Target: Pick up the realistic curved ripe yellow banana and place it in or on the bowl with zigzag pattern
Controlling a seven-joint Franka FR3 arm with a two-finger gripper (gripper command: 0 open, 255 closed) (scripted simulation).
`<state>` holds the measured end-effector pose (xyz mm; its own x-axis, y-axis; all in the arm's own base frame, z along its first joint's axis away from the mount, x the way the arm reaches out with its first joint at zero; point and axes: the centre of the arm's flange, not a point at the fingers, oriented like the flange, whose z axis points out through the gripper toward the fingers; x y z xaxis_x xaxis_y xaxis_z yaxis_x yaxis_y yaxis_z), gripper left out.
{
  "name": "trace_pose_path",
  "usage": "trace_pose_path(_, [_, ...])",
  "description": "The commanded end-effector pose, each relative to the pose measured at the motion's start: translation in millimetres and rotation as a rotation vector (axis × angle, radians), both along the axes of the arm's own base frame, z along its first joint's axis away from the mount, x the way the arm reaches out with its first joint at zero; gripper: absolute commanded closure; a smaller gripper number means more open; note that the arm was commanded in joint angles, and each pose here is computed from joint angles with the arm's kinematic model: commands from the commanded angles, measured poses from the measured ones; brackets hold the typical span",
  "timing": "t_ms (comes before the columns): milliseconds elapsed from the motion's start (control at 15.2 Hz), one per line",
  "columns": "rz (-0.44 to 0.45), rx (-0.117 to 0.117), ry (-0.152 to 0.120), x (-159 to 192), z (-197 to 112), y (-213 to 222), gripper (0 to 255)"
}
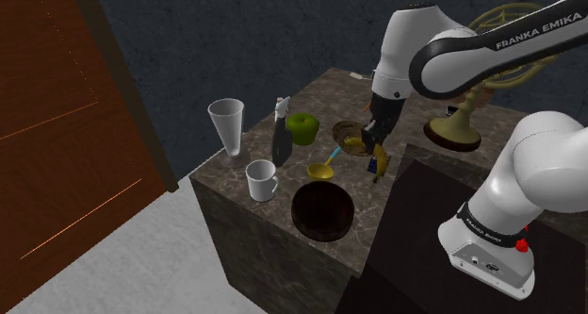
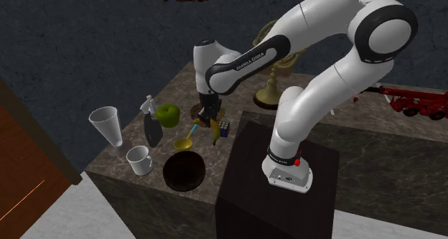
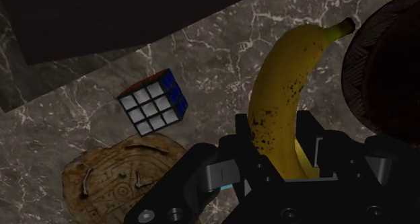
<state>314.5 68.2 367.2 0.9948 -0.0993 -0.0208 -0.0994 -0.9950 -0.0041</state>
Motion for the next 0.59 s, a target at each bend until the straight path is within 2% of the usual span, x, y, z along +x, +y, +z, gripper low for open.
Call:
trace_pose_path(0, [-0.002,0.000,0.000,0,0,25,255])
trace_pose_path(528, [-0.002,0.000,0.000,-1,2,130,255])
